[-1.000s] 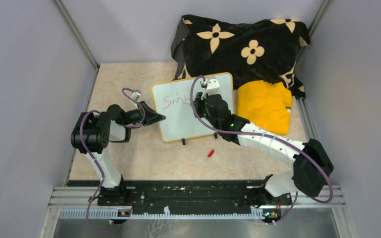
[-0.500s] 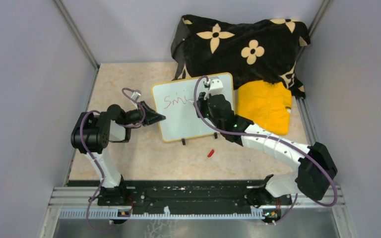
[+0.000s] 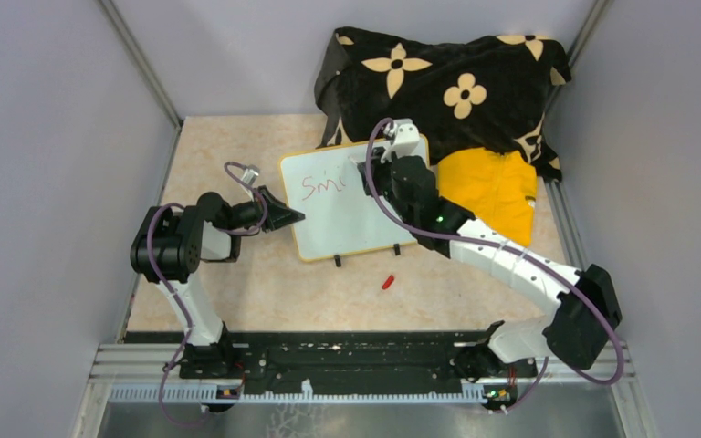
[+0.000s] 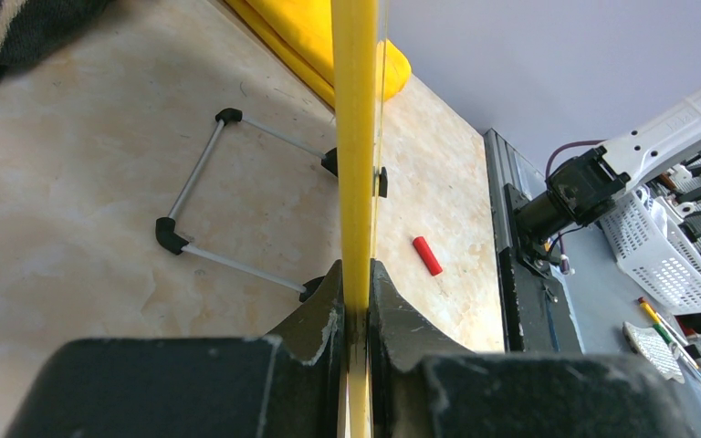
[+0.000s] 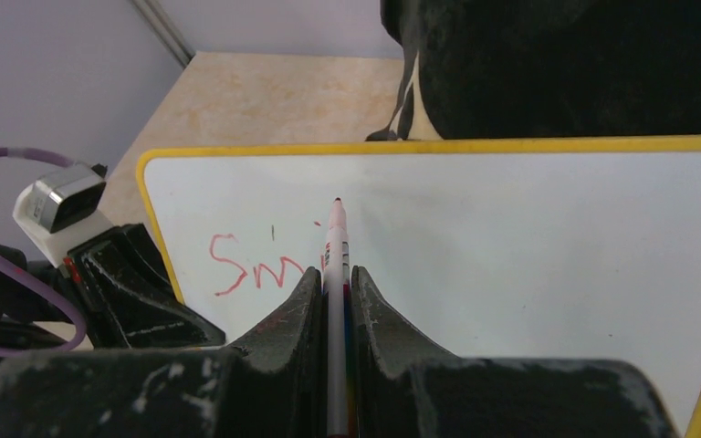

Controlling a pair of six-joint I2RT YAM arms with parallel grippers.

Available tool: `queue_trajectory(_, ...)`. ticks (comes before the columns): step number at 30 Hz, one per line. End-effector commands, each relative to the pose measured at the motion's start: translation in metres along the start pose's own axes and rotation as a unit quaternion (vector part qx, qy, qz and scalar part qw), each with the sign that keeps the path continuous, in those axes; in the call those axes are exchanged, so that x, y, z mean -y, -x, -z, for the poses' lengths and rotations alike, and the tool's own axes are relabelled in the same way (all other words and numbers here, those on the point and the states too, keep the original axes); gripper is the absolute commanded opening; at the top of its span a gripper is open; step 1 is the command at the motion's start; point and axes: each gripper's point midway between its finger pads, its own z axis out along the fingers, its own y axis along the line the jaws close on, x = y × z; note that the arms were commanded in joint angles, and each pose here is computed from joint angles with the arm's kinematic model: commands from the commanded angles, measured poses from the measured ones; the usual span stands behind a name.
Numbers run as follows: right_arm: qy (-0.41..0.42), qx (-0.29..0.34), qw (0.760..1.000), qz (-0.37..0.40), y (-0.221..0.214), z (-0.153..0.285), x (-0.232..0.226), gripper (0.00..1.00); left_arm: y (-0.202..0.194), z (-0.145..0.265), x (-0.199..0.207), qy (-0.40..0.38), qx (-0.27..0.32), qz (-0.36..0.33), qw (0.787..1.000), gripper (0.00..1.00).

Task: Write a sentence on the whiteboard

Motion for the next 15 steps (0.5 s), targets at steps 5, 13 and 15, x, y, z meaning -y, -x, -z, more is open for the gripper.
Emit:
queue_trajectory(5,0.007,0.052,0.999,-0.011,0.046,-0.015,-0.008,0.00,-0.001,-0.002,-0.006,0.004,-0.002,-0.017,1.000,0.00)
queue_trajectory(13,0.007,0.043,0.999,-0.013,0.037,-0.020,-0.007,0.00,-0.001,-0.001,-0.006,0.005,-0.002,-0.015,1.000,0.00)
queue_trajectory(15,0.007,0.040,0.999,-0.013,0.035,-0.020,-0.007,0.00,-0.001,-0.002,-0.006,0.004,-0.003,-0.015,1.000,0.00)
